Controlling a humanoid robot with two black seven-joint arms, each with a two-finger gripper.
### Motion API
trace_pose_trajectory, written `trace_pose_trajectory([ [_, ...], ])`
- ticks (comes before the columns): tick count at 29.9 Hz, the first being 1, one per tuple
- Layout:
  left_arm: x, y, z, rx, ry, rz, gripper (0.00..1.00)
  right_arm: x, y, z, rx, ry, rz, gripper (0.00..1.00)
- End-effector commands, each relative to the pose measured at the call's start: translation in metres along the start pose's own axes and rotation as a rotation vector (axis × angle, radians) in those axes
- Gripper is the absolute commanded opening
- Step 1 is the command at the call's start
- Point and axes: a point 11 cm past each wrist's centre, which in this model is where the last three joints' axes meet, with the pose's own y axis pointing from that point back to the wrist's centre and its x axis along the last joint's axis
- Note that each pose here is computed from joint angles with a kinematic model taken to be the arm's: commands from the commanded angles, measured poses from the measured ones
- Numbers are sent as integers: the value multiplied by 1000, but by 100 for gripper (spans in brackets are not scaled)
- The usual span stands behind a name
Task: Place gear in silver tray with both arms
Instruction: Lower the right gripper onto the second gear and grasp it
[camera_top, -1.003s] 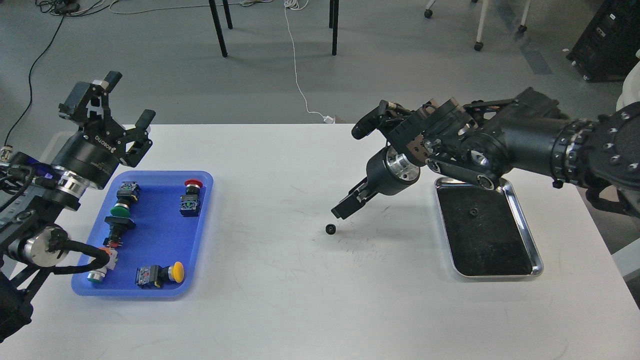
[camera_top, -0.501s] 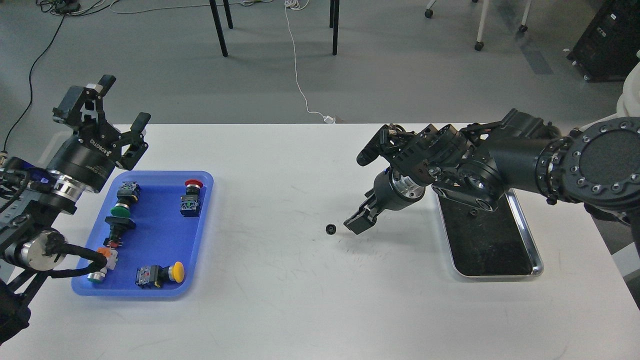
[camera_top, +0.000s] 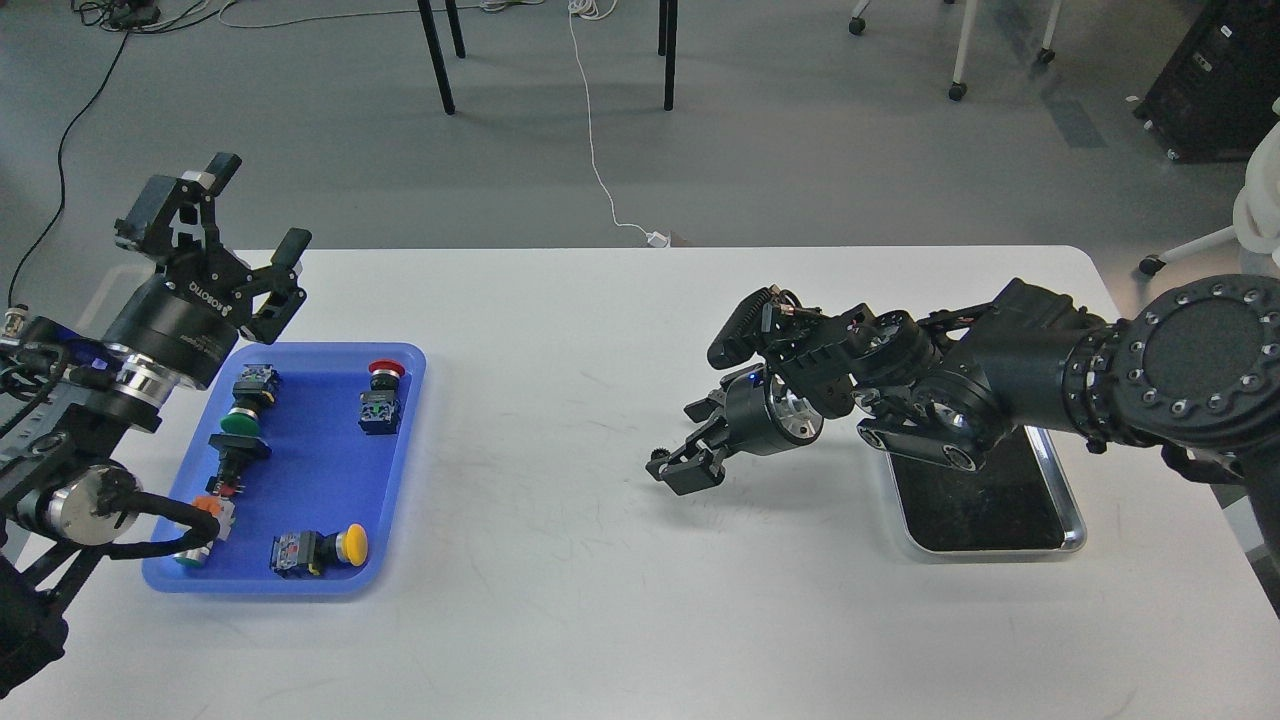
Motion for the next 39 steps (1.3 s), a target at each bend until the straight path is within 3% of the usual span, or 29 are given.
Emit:
trace_pose_trajectory([
  [1,1,2,-1,3,-1,3,98,-3,-2,-1,4,-1,9,75],
  [5,1,2,-1,5,0,2,98,-6,-4,-2,7,-3,14,69],
  [39,4,8,-2,8,1,15,98,-32,-19,-4,10,-7,148,65],
])
